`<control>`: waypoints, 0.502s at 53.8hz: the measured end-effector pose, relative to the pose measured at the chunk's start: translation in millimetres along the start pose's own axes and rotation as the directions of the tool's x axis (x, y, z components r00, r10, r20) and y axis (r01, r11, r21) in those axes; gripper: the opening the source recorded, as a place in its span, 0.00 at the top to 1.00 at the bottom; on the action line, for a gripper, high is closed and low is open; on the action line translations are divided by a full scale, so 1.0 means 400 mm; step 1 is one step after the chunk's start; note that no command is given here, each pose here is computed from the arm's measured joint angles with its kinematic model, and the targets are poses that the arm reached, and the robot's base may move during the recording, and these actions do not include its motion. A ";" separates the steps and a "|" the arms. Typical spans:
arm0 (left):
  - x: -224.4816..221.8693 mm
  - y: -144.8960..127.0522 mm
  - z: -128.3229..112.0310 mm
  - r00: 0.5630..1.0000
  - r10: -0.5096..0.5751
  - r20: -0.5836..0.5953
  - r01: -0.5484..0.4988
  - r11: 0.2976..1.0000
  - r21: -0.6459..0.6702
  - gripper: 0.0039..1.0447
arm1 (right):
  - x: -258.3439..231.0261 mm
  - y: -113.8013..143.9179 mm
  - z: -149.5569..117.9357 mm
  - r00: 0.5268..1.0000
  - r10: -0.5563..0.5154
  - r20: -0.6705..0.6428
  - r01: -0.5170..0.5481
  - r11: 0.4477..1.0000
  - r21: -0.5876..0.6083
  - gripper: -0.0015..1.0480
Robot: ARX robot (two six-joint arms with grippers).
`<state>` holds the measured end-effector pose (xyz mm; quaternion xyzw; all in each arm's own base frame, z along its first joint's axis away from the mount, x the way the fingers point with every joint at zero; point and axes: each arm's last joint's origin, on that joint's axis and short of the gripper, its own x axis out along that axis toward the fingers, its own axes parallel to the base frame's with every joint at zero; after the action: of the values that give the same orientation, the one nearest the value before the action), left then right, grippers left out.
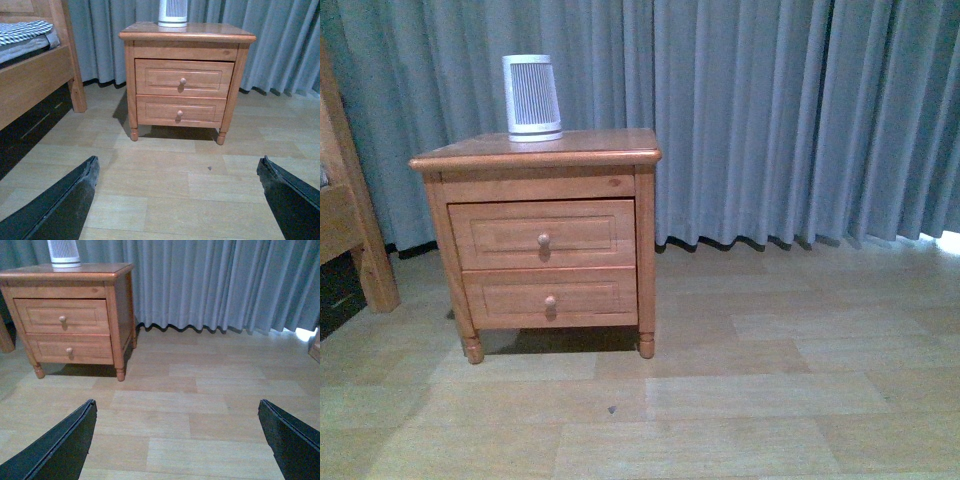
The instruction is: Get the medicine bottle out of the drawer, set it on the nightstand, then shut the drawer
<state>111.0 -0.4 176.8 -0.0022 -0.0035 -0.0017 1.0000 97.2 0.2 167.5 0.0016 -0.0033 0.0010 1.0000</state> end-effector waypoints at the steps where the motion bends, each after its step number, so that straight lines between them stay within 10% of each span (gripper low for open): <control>1: 0.000 0.000 0.000 1.000 0.000 0.000 0.000 1.000 0.000 0.06 | 0.000 0.000 0.000 1.000 0.000 0.000 0.000 1.000 0.000 0.07; 27: 0.000 0.000 0.000 1.000 0.000 0.000 0.000 1.000 0.000 0.06 | 0.000 0.000 0.000 1.000 0.000 0.000 0.000 1.000 0.000 0.07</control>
<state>111.0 -0.4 176.8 -0.0022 -0.0035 -0.0017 1.0000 97.2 0.2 167.5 0.0016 -0.0033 0.0010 1.0000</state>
